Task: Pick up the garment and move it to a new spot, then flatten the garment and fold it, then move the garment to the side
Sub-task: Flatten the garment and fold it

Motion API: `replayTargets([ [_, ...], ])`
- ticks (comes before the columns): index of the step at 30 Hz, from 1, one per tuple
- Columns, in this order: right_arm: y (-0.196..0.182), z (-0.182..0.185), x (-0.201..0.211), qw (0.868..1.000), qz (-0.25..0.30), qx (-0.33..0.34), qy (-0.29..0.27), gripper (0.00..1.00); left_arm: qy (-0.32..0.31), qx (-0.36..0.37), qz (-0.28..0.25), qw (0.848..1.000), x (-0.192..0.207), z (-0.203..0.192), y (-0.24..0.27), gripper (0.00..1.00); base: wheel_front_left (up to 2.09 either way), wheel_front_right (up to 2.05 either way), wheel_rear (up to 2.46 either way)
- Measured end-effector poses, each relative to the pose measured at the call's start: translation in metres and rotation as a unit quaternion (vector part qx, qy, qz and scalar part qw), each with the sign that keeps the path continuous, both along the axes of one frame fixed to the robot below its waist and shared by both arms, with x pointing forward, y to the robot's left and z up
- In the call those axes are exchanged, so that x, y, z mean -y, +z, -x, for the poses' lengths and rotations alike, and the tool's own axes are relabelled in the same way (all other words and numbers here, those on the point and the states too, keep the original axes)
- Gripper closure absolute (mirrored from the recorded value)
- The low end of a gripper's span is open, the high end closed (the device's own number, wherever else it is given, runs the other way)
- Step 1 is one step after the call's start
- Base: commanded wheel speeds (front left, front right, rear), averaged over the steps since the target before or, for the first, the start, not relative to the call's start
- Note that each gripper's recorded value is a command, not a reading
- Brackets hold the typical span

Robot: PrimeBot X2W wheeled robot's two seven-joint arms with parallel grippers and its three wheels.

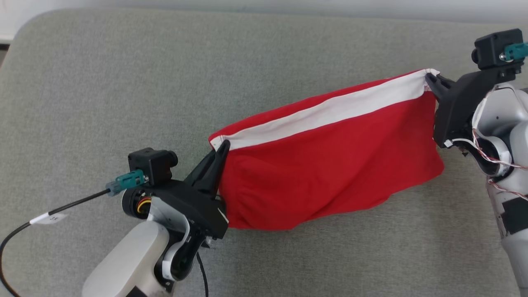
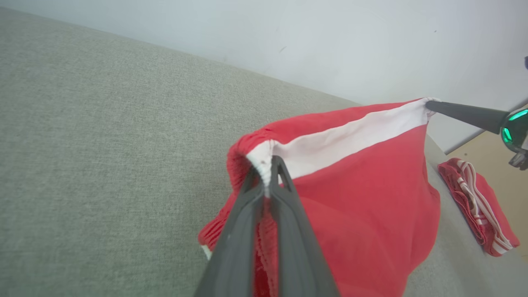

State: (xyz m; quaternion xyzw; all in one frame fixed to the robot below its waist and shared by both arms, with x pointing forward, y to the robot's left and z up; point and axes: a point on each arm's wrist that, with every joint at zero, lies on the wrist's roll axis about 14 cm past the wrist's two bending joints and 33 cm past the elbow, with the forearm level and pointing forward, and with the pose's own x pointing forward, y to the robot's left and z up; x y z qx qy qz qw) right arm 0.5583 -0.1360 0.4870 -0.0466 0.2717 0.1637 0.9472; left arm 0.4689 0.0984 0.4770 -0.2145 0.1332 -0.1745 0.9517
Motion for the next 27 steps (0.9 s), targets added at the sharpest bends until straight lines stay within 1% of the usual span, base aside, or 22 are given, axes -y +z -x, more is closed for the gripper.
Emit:
replayTargets([
  [8,-0.038,-0.018,-0.024,0.999,0.007,-0.033,0.025,1.00,0.044,-0.023,-0.014,0.999,-0.020,-0.014,-0.024,1.00,0.00,0.00,0.00],
  [9,-0.042,-0.018,-0.027,0.999,0.005,-0.038,0.028,0.91,0.046,-0.025,-0.013,0.999,-0.021,-0.014,-0.026,0.90,0.00,0.00,0.00],
  [10,-0.045,-0.017,-0.029,0.999,0.004,-0.045,0.030,0.29,0.047,-0.026,-0.012,0.998,-0.022,-0.014,-0.027,0.36,0.00,0.00,0.00],
  [11,-0.046,-0.017,-0.032,0.998,0.000,-0.047,0.032,0.00,0.050,-0.024,-0.011,0.998,-0.023,-0.015,-0.027,0.00,0.00,0.00,0.00],
  [15,-0.042,-0.015,-0.034,0.999,-0.012,-0.041,0.033,0.00,0.049,-0.011,-0.013,0.999,-0.021,-0.016,-0.022,0.00,0.00,0.00,0.00],
  [18,-0.035,-0.012,-0.031,0.999,-0.020,-0.039,0.030,0.00,0.058,0.019,-0.015,0.998,-0.023,-0.016,-0.011,0.00,0.00,0.00,0.00],
  [21,-0.025,-0.008,-0.025,0.998,-0.038,-0.038,0.016,0.00,0.086,0.063,-0.023,0.994,-0.037,-0.017,0.008,0.00,0.00,0.00,0.00],
  [24,-0.028,0.005,-0.011,0.997,-0.037,-0.064,-0.002,0.00,0.107,0.082,-0.026,0.991,-0.049,-0.003,0.015,0.00,0.00,0.00,0.00],
  [27,-0.023,0.014,-0.003,0.996,-0.045,-0.073,-0.016,0.00,0.149,0.118,-0.028,0.981,-0.071,0.011,0.035,0.00,0.00,0.00,0.00],
])
